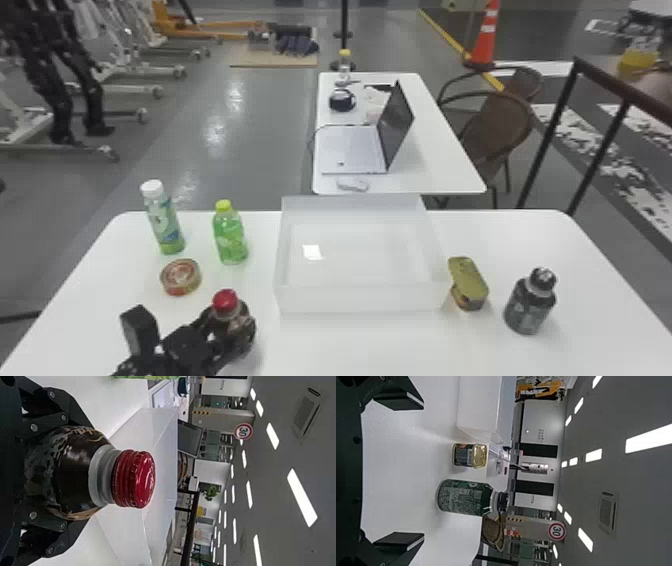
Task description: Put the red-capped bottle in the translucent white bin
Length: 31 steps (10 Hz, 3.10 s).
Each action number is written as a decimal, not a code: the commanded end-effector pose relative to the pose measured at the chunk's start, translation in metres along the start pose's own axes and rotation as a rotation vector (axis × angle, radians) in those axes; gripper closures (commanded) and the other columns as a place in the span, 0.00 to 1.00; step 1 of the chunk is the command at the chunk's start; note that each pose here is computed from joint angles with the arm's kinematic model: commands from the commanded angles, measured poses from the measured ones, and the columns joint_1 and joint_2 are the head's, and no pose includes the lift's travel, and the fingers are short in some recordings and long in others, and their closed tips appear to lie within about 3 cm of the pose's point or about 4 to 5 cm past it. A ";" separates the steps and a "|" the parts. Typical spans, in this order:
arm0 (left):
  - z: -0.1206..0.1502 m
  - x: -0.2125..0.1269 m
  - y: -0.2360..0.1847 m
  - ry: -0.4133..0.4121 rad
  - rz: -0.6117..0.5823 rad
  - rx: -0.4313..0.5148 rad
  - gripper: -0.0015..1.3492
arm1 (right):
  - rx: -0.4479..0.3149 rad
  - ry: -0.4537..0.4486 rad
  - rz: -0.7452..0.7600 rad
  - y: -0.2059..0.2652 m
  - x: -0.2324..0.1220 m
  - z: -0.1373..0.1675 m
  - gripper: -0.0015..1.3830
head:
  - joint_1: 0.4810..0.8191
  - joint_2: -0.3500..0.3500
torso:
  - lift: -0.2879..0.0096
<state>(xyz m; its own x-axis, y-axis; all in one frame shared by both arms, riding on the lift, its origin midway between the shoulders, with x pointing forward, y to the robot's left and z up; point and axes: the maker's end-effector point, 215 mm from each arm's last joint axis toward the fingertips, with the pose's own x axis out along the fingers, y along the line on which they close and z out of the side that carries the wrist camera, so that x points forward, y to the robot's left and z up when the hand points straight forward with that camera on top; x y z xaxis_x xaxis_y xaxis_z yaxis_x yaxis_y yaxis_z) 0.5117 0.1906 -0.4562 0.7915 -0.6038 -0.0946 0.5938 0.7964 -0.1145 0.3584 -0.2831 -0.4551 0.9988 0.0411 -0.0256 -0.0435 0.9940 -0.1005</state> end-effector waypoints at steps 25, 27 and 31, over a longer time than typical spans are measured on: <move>0.141 0.053 -0.002 -0.155 0.033 0.120 0.18 | 0.003 -0.032 0.010 0.003 0.018 0.006 0.10 | 0.20 0.50 | 0.63; 0.112 -0.026 0.042 -0.120 0.211 0.108 0.18 | 0.000 -0.028 0.009 0.002 0.012 0.007 0.10 | 0.20 0.50 | 0.63; 0.044 -0.115 0.046 -0.090 0.418 0.013 0.18 | -0.005 -0.017 -0.025 -0.005 -0.002 0.006 0.10 | 0.20 0.50 | 0.63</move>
<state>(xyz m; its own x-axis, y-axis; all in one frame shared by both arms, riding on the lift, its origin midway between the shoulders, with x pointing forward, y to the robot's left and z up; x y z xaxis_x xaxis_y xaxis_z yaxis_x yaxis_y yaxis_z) 0.4664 0.2930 -0.3980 0.9673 -0.2513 -0.0335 0.2490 0.9665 -0.0623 0.3600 -0.2886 -0.4468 0.9998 0.0195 -0.0020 -0.0196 0.9939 -0.1087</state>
